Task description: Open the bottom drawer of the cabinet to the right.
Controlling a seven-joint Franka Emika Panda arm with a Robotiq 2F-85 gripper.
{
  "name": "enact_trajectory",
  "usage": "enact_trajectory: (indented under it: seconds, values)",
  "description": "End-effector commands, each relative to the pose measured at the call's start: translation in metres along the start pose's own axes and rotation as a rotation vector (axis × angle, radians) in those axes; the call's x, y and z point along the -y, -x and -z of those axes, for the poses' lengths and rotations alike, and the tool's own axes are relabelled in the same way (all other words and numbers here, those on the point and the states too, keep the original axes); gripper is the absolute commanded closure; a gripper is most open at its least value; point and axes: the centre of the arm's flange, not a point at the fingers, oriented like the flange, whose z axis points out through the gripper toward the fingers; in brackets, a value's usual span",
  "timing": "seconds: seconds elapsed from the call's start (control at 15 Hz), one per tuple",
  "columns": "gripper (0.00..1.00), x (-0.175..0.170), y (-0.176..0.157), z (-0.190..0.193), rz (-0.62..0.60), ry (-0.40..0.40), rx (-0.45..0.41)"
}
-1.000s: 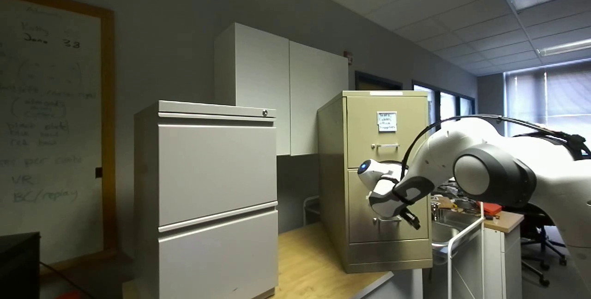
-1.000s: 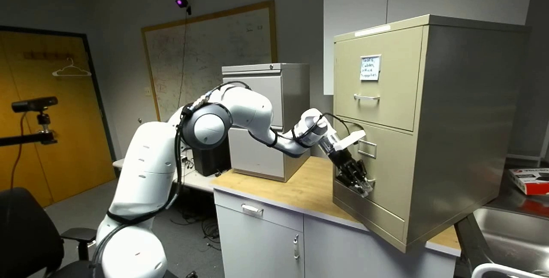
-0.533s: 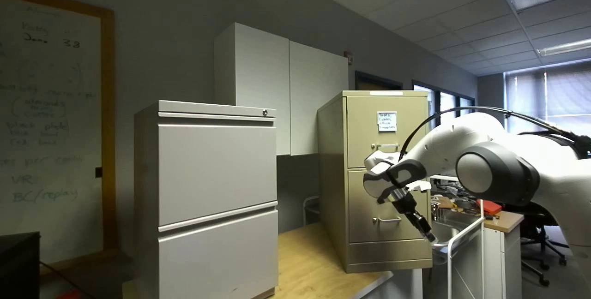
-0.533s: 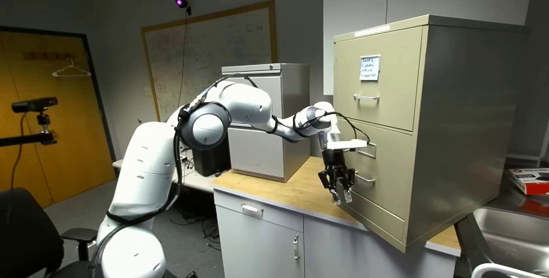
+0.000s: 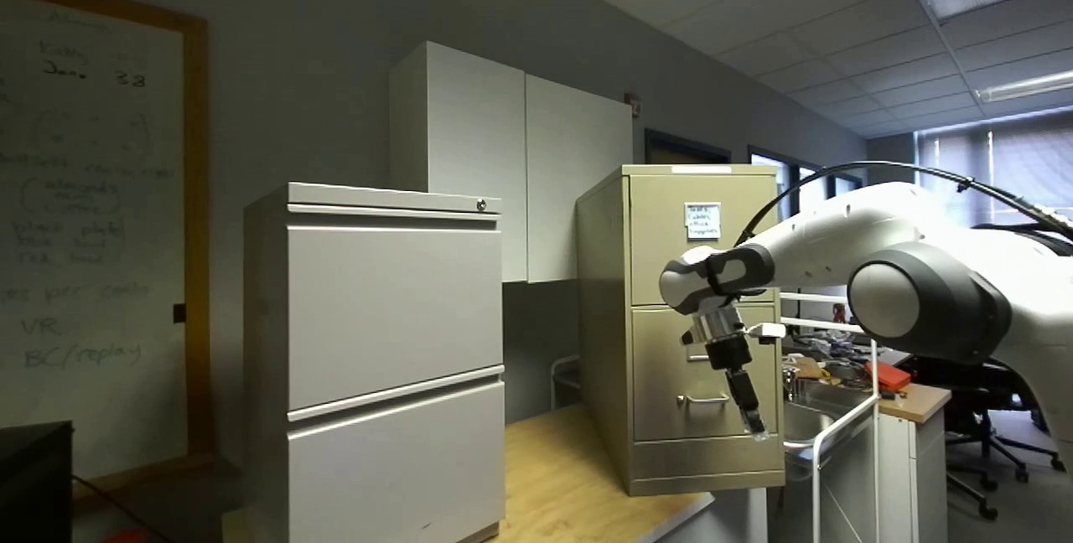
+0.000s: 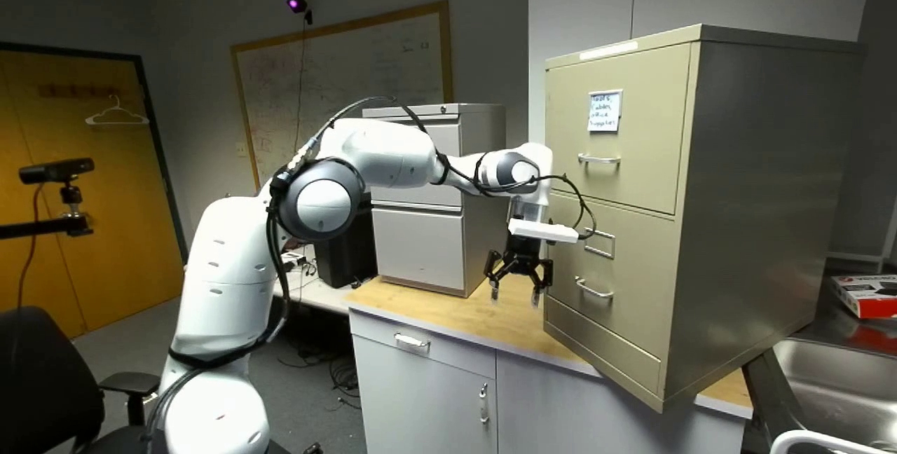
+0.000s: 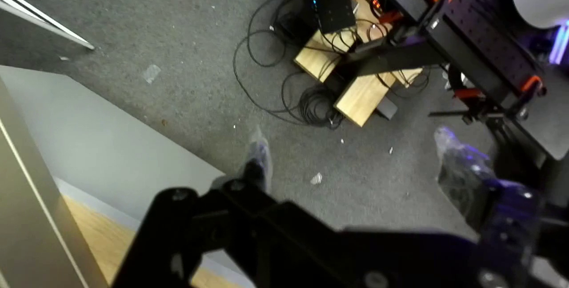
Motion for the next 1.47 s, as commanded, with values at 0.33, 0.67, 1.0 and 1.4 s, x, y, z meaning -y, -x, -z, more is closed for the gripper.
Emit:
enact_trajectory:
  seconds: [0.33,0.67,1.0,1.4]
  values:
    - [0.00,-0.012,-0.044,0.010,-0.175,0.095,-0.436]
    - [0.00,-0.031,-0.056,0.011,-0.246,0.330,-0.627]
    - [0.00,-0.055,-0.040,0.012,-0.315,0.642,-0.722]
    - [0.00,-0.073,-0.010,-0.020,-0.378,0.869,-0.644]
